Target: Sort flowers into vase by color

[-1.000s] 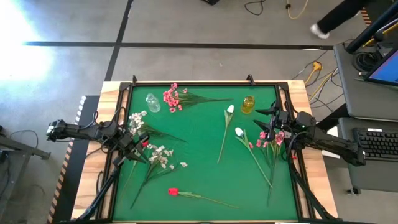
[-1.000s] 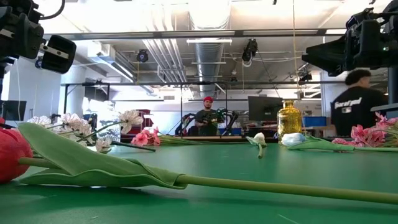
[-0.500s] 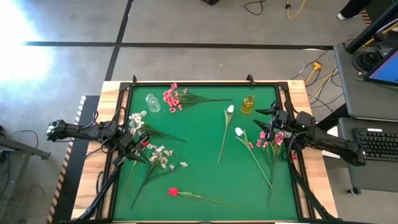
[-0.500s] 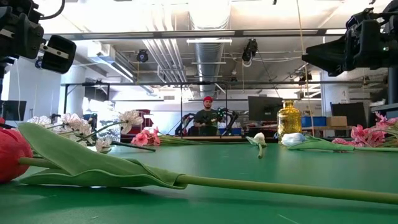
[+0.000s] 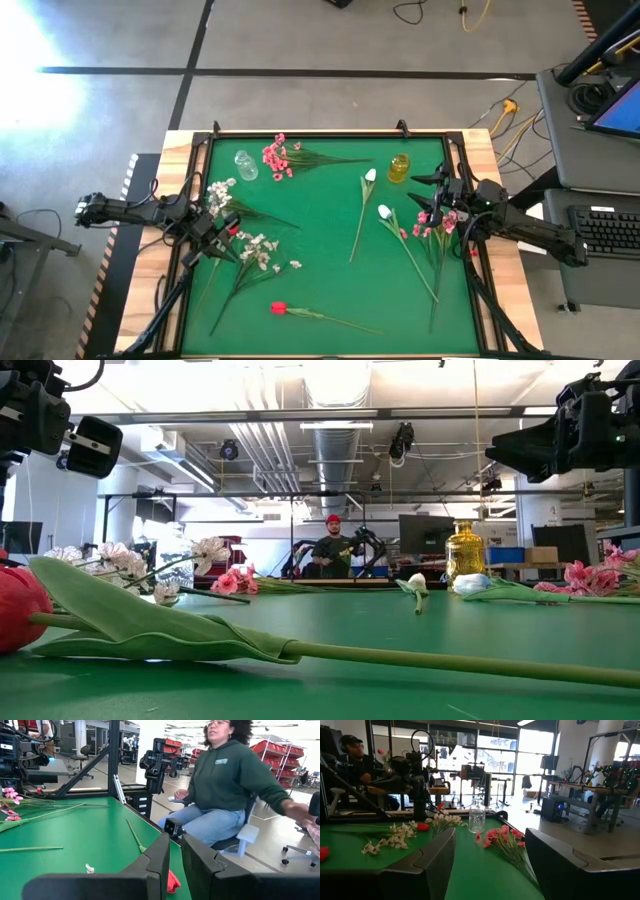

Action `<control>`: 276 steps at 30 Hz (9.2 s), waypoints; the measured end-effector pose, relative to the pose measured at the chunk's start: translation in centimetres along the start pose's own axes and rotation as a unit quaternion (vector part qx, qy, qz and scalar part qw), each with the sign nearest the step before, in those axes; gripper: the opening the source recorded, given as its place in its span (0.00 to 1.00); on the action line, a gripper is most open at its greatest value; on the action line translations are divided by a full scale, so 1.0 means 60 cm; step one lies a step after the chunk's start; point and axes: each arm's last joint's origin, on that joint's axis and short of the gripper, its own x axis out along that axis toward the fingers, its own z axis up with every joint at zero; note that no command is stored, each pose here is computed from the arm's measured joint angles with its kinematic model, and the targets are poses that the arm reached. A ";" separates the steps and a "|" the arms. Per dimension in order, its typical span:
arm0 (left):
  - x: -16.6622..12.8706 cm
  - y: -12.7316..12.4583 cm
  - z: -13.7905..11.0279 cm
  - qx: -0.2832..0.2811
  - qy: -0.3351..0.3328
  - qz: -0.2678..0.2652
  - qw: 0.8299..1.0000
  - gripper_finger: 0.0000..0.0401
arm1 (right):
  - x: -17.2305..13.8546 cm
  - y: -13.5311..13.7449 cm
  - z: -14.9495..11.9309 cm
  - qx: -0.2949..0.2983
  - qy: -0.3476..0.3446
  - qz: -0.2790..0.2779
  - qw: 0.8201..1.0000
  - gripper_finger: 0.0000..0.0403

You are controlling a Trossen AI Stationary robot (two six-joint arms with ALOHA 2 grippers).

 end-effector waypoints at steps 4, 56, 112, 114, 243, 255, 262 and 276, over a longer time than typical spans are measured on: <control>0.000 0.000 0.000 0.000 0.000 0.000 1.000 0.09 | 0.000 0.000 0.000 0.001 0.000 0.000 1.000 0.57; -0.023 -0.027 0.093 0.228 -0.278 -0.018 0.933 0.09 | -0.001 0.004 0.013 0.333 -0.025 0.058 0.941 0.57; 0.107 0.012 0.180 -0.201 0.008 0.330 0.922 0.09 | 0.226 0.069 0.109 0.377 0.637 0.016 0.673 0.57; 0.111 0.011 0.182 -0.200 0.011 0.328 0.923 0.09 | 0.231 0.069 0.099 0.370 0.644 0.005 0.670 0.57; 0.149 0.028 0.155 -0.175 0.027 0.365 0.914 0.09 | 0.121 -0.060 0.281 -0.006 0.027 -0.457 0.889 0.03; 0.149 0.028 0.155 -0.175 0.028 0.365 0.914 0.09 | 0.126 -0.060 0.255 0.001 0.041 -0.458 0.888 0.03; 0.149 0.028 0.155 -0.175 0.028 0.365 0.914 0.09 | 0.132 -0.058 0.222 0.007 0.061 -0.447 0.892 0.08; 0.149 0.028 0.155 -0.174 0.027 0.368 0.913 0.09 | 0.129 -0.054 0.191 0.052 0.098 -0.435 0.894 0.39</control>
